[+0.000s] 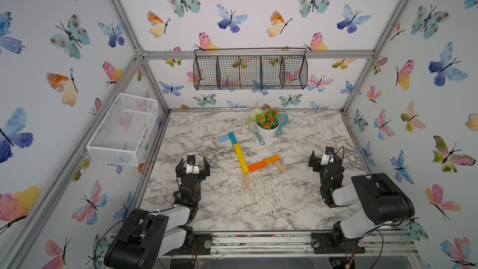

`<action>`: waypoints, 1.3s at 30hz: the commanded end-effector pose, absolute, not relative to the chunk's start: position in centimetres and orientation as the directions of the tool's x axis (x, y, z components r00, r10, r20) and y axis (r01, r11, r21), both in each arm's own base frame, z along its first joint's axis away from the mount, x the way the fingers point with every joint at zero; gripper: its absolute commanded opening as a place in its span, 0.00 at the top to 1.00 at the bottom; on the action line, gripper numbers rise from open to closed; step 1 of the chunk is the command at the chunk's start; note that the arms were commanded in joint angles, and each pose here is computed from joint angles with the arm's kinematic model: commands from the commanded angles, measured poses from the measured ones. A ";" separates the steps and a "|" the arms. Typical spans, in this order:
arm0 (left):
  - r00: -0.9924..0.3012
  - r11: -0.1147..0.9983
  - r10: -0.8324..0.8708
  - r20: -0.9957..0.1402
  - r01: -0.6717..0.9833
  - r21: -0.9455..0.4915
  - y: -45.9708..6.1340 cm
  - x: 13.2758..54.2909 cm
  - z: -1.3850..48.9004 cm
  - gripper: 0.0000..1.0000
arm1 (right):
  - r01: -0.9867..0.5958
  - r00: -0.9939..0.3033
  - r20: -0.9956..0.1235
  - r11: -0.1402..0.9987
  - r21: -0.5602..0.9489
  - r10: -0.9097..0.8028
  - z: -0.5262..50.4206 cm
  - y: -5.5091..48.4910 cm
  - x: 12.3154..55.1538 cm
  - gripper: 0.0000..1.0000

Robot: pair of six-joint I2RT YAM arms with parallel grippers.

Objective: Assemble a giraffe with building blocks
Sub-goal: Reset both arms

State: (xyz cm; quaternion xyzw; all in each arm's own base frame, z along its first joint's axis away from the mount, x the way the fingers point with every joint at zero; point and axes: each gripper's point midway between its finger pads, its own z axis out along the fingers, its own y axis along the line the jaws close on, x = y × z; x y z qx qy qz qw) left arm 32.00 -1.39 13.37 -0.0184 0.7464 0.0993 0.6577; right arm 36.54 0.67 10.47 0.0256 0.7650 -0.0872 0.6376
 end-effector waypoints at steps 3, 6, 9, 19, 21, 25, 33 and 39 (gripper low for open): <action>-0.058 0.993 0.051 -0.997 -0.107 0.057 -1.2 33.0 14.0 0.02 | 0.148 -0.167 -0.984 0.985 -0.084 -0.059 11.1 0.7 36.9 0.02; -0.064 0.993 -0.005 -0.998 -0.115 0.003 0.1 33.7 13.4 0.02 | 0.148 -0.168 -0.984 0.985 -0.085 -0.059 11.1 0.7 36.9 0.02; -0.160 0.997 0.005 -0.987 -0.078 0.018 -0.6 35.7 12.3 0.02 | 0.148 -0.169 -0.984 0.985 -0.085 -0.060 11.1 0.8 36.9 0.02; -0.195 0.998 -0.010 -0.981 -0.063 0.002 -0.3 36.0 11.9 0.02 | 0.148 -0.169 -0.984 0.985 -0.085 -0.059 11.1 0.7 36.9 0.02; -0.196 0.998 -0.009 -0.981 -0.059 0.003 -0.4 36.0 11.9 0.02 | 0.148 -0.169 -0.984 0.985 -0.085 -0.059 11.1 0.8 36.9 0.02; -0.196 0.998 -0.009 -0.981 -0.060 0.003 -0.4 36.0 11.9 0.02 | 0.148 -0.167 -0.984 0.985 -0.084 -0.059 11.1 0.8 36.9 0.02; -0.196 0.998 -0.009 -0.981 -0.060 0.003 -0.4 36.0 11.8 0.02 | 0.148 -0.167 -0.984 0.985 -0.084 -0.059 11.1 0.8 36.9 0.02; -0.197 0.999 -0.004 -0.980 -0.053 0.007 -0.5 35.9 11.8 0.02 | 0.148 -0.167 -0.984 0.985 -0.084 -0.059 11.1 0.8 36.9 0.02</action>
